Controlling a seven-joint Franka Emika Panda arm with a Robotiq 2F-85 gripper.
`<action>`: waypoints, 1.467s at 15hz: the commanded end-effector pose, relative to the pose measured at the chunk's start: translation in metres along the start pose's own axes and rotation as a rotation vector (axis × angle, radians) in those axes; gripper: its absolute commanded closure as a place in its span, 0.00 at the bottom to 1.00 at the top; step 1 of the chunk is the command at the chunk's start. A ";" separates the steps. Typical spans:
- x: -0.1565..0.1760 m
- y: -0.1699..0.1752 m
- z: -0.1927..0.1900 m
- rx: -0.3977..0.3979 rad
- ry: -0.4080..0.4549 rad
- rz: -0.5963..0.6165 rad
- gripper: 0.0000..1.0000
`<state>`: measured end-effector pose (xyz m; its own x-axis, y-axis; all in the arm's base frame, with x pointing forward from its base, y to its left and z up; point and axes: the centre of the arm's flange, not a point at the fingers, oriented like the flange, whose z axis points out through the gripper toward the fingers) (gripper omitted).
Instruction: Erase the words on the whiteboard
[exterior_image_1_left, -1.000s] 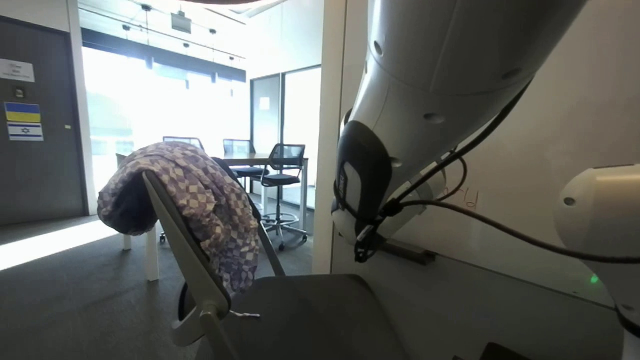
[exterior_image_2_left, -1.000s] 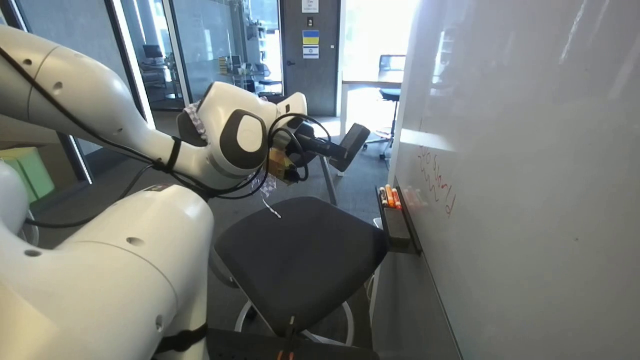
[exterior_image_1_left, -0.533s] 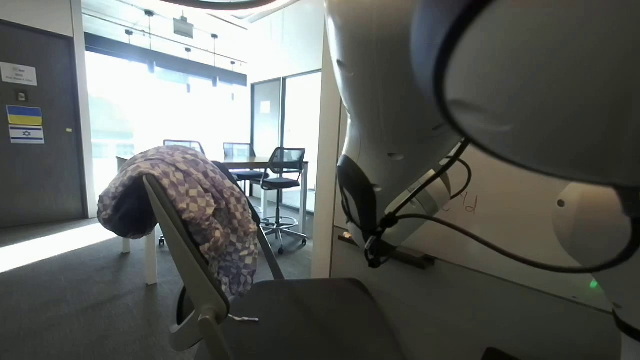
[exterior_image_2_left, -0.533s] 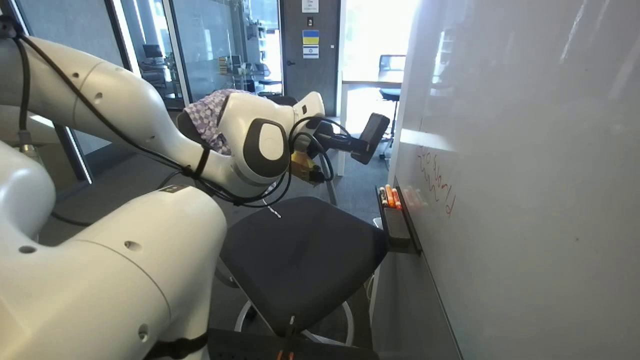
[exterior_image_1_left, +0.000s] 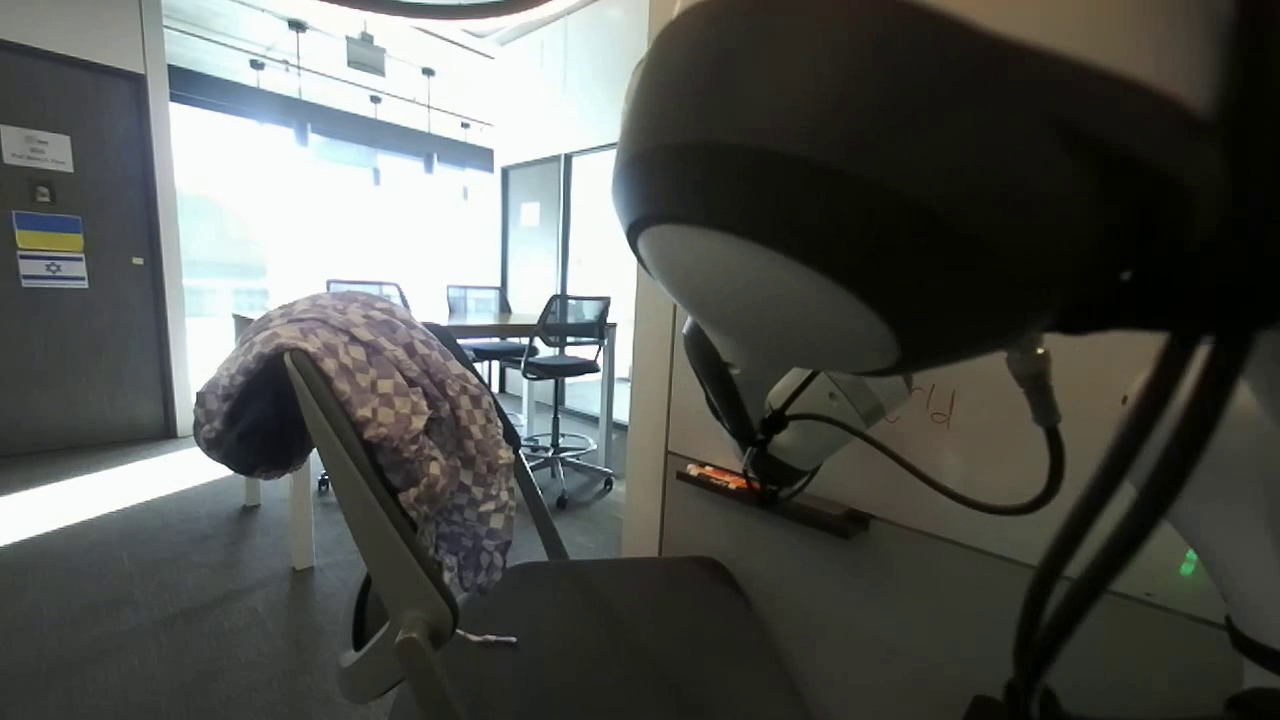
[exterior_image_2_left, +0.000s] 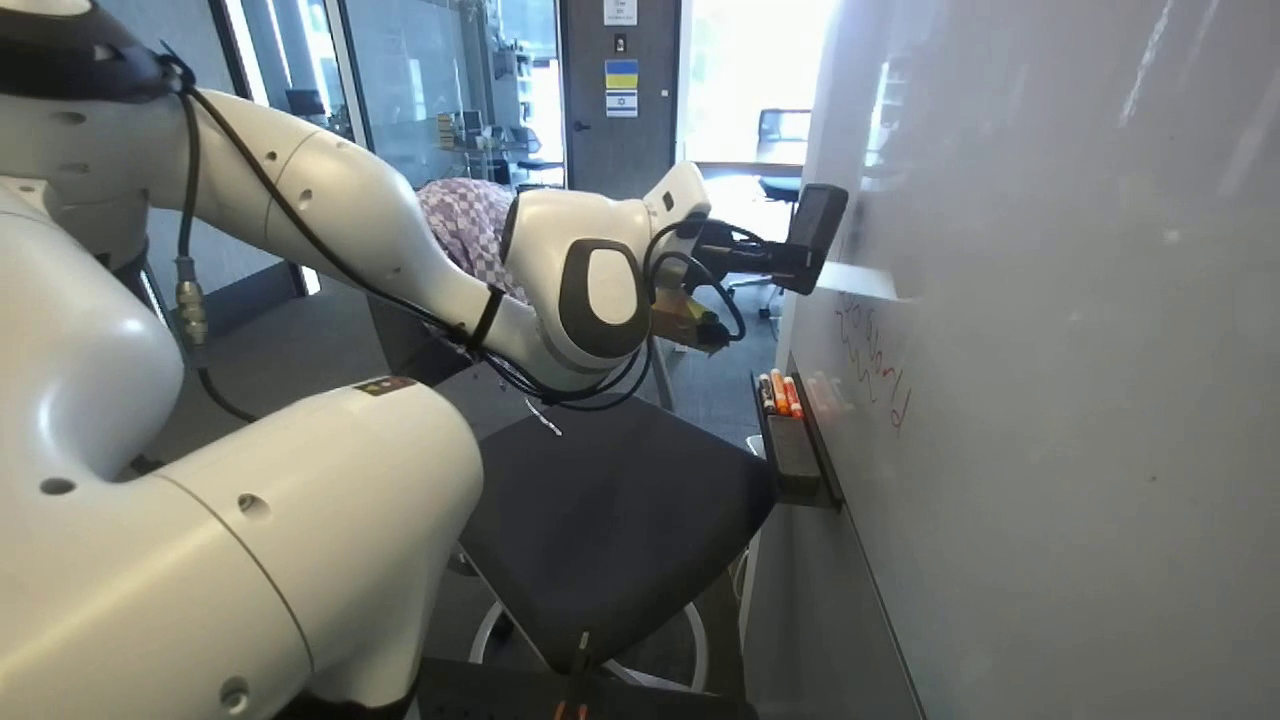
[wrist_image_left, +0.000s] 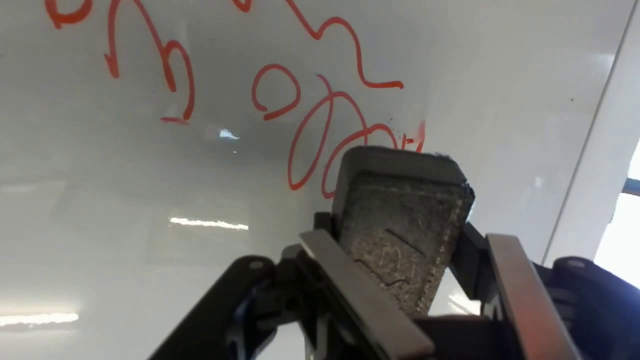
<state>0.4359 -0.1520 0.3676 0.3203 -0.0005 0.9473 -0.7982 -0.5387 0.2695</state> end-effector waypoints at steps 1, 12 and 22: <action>-0.011 0.002 0.023 -0.006 0.109 -0.004 0.67; -0.054 0.023 0.070 -0.010 0.190 -0.015 0.67; -0.090 -0.015 0.066 -0.196 0.067 0.077 0.67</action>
<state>0.4429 -0.1896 0.2756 0.2599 0.0613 0.9637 -0.8350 -0.4870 0.2562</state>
